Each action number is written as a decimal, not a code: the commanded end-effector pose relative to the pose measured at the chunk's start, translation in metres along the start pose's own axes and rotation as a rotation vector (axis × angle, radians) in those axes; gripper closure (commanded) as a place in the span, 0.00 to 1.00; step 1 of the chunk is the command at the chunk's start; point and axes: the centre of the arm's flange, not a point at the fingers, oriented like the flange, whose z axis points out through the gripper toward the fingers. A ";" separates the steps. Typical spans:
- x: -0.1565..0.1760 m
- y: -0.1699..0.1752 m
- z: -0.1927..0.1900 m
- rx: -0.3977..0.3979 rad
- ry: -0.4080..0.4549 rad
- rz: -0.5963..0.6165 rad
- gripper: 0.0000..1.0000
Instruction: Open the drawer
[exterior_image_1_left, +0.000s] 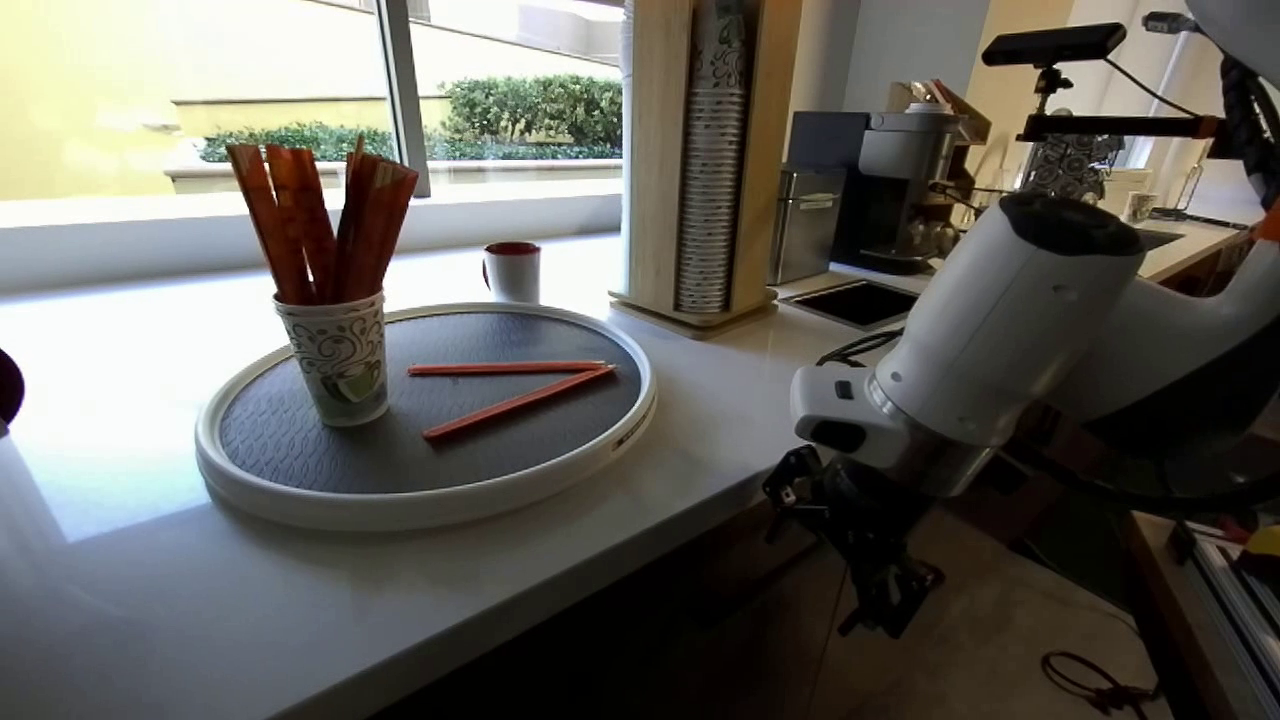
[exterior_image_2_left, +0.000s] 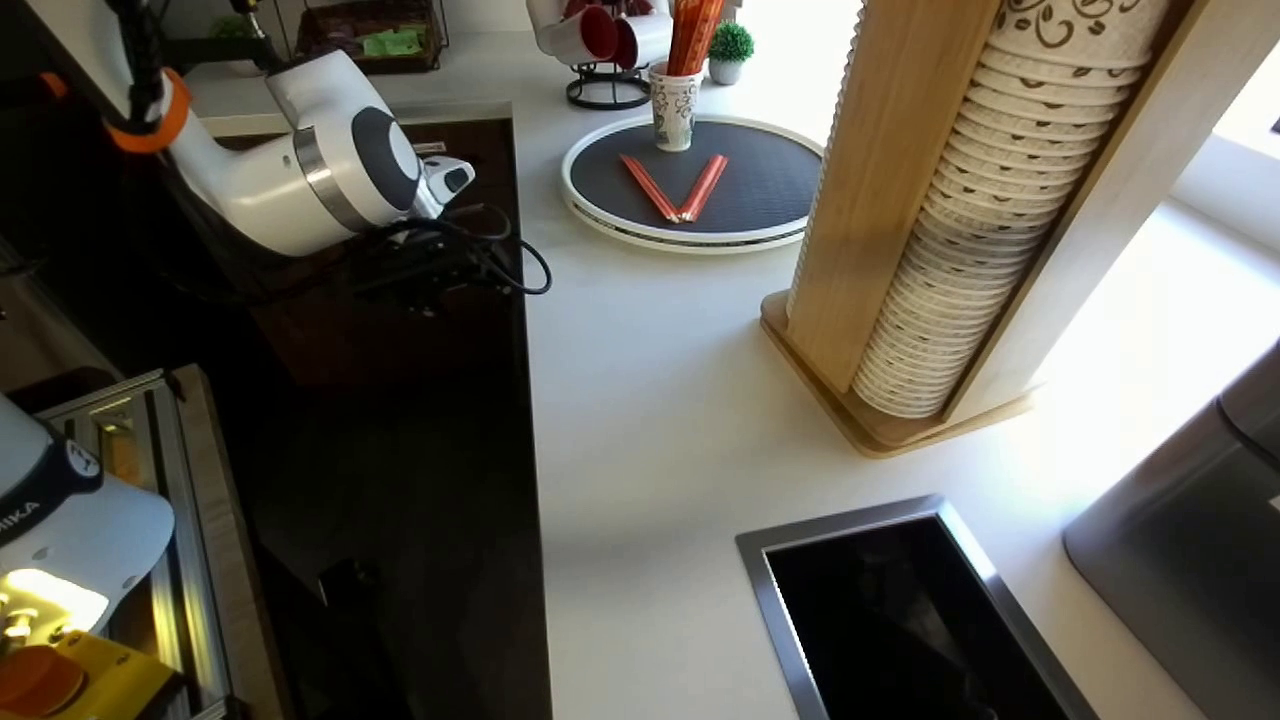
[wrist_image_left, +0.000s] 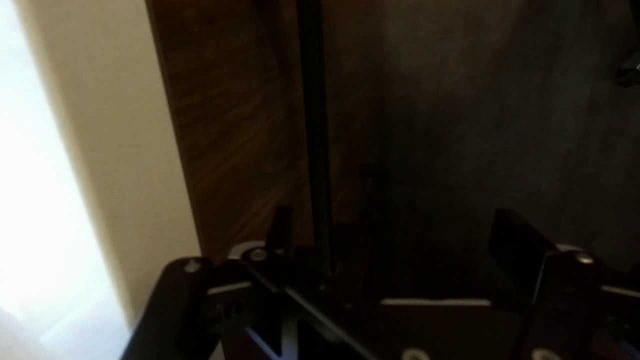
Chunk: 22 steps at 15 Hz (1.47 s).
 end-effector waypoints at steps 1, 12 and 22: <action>0.002 0.001 0.006 -0.005 -0.030 0.007 0.00; 0.007 -0.005 0.039 -0.027 -0.027 0.036 0.00; 0.011 -0.012 0.069 -0.046 -0.050 -0.004 0.00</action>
